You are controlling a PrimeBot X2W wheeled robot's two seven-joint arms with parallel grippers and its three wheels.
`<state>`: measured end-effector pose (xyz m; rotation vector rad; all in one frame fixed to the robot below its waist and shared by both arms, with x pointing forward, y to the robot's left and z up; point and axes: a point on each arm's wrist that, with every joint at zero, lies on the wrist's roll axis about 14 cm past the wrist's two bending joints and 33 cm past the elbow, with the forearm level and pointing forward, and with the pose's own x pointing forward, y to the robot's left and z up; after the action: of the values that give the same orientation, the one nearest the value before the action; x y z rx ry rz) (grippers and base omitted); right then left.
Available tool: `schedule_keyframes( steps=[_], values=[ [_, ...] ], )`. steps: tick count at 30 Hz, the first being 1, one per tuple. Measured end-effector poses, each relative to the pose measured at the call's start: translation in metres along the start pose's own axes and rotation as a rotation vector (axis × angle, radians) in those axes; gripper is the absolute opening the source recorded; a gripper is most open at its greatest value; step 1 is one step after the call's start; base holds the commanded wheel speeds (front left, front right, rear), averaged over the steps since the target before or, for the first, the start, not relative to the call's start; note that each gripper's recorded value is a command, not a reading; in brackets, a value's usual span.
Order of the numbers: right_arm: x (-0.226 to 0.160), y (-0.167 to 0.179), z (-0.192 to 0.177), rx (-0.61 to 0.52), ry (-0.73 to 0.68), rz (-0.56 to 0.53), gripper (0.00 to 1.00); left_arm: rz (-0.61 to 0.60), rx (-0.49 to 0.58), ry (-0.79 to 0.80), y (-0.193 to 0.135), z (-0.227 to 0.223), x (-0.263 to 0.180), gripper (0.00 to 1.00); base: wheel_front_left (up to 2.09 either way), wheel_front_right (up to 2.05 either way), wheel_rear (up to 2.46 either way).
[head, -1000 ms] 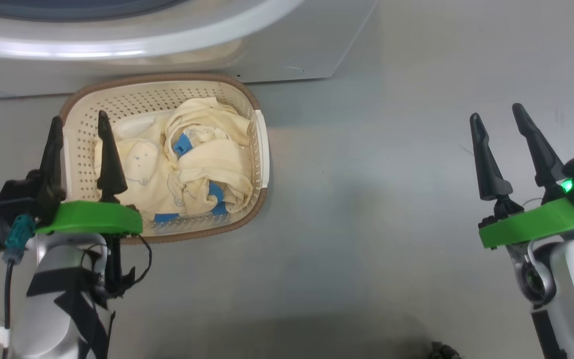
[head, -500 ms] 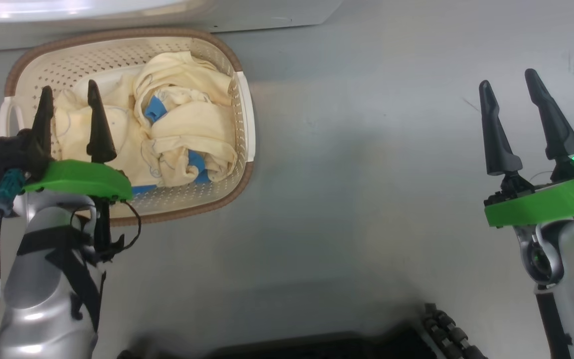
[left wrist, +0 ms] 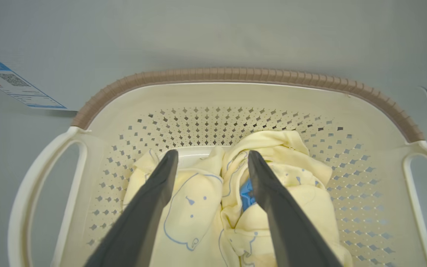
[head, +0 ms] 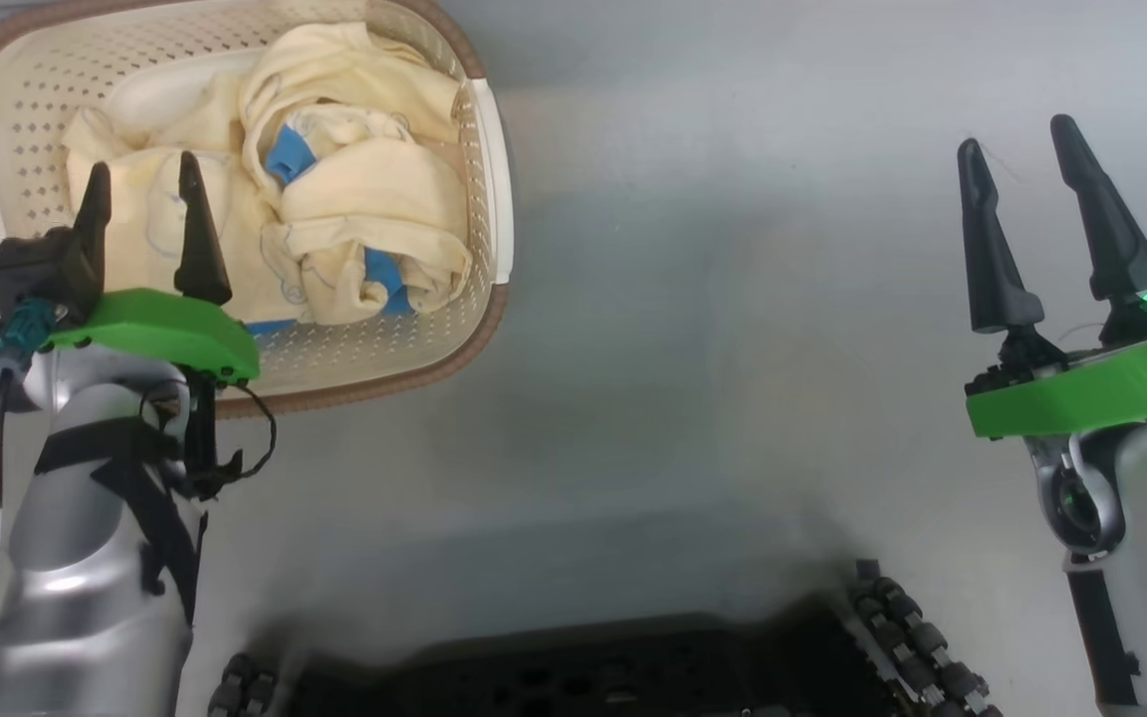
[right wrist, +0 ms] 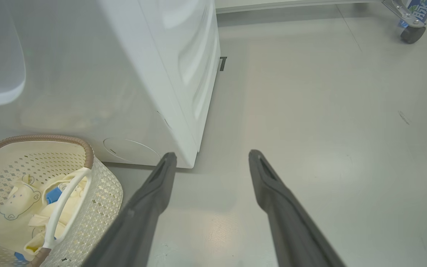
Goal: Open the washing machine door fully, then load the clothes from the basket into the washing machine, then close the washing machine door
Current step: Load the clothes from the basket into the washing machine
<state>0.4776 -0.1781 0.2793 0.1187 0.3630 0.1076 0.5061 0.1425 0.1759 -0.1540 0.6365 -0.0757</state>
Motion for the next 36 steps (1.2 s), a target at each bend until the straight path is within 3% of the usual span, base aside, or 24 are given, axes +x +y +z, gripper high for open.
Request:
schedule_keyframes(
  steps=[7,18,36],
  values=[
    [-0.001,-0.003,-0.014,0.005,0.033,-0.008,1.0,-0.001,0.021,0.099,0.007,-0.033,0.007,1.0,0.0,0.0,0.0],
    [-0.005,-0.01,-0.027,0.006,0.064,-0.035,1.0,-0.045,0.146,0.275,0.008,-0.075,0.021,1.0,0.0,0.0,0.0],
    [-0.005,-0.016,-0.036,-0.001,0.083,-0.049,1.0,-0.049,0.259,0.501,0.023,-0.107,0.036,1.0,0.0,0.0,0.0]
  ],
)
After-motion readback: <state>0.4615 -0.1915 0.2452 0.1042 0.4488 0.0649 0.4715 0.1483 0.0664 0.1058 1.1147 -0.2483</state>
